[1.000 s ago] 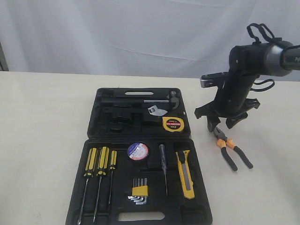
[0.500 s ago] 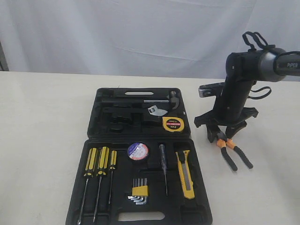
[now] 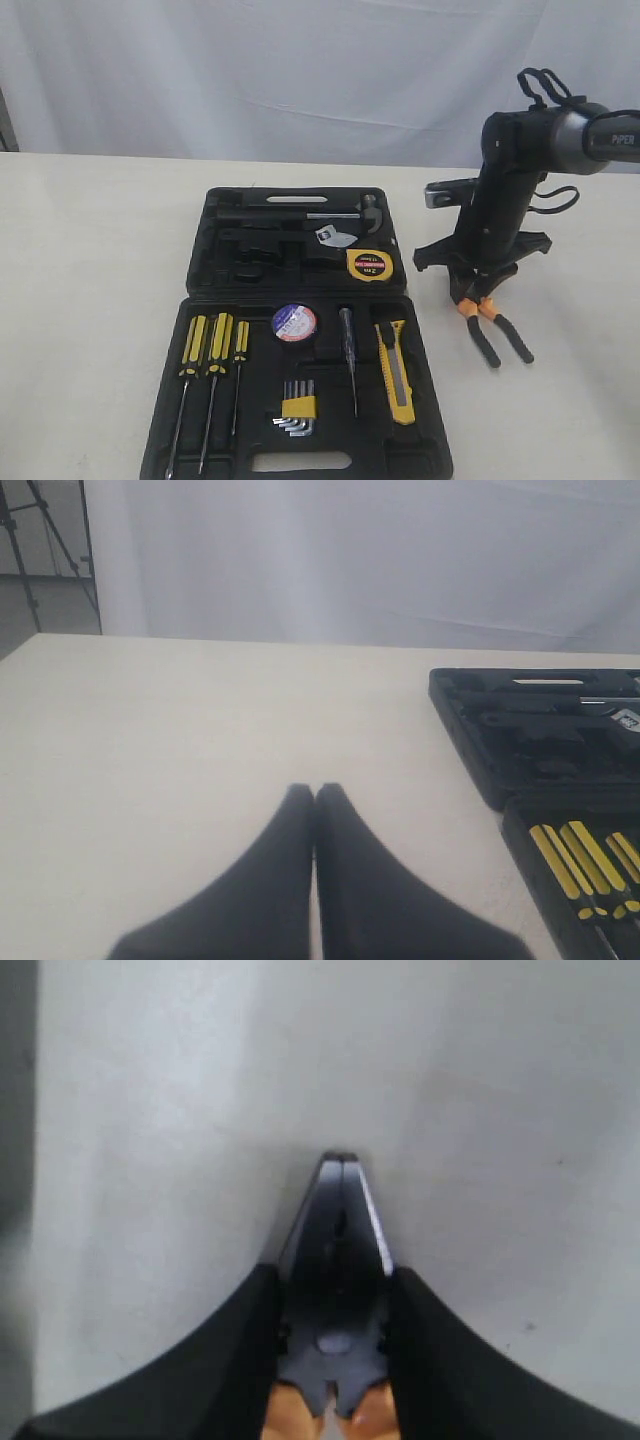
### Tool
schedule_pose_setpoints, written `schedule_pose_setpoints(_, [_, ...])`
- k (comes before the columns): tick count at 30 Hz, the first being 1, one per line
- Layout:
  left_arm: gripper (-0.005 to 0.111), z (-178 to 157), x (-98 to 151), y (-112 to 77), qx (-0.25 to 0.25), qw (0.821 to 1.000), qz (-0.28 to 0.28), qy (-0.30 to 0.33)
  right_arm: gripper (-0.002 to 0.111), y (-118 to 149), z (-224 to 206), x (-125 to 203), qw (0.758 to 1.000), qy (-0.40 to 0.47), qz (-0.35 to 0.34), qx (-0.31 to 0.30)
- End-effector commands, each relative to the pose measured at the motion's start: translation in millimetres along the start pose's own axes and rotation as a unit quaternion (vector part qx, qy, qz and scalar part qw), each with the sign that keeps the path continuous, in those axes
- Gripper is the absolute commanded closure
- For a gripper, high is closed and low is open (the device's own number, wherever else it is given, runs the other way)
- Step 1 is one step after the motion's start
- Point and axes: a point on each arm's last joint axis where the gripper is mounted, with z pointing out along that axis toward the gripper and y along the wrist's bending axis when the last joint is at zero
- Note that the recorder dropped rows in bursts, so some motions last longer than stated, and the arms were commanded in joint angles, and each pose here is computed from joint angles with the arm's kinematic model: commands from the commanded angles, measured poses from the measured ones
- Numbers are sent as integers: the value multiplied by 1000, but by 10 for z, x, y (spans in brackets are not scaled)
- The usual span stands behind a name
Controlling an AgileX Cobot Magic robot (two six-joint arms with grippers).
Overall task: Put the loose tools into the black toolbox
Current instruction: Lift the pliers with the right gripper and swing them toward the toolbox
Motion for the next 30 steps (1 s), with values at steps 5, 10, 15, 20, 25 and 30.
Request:
schedule_pose_setpoints(5, [107, 0, 6, -1, 1, 1000, -1, 0, 109, -30, 6, -2, 999, 0, 42, 0])
schedule_pose_setpoints(10, [107, 0, 6, -1, 1, 1000, -1, 0, 109, -34, 6, 0, 993, 1, 122, 3])
schedule_pose_setpoints(15, [107, 0, 6, -1, 1, 1000, -1, 0, 109, -100, 6, -9, 978, -6, 208, 6])
schedule_pose_setpoints(20, [107, 0, 6, -1, 1, 1000, -1, 0, 109, -285, 5, -7, 934, -15, 356, 9])
schedule_pose_setpoints(25, [107, 0, 6, -1, 1, 1000, -1, 0, 109, -388, 4, -5, 874, -22, 485, 10])
schedule_pose_setpoints(30, [107, 0, 6, -1, 1, 1000, -1, 0, 109, -410, 2, -40, 840, -43, 541, 3])
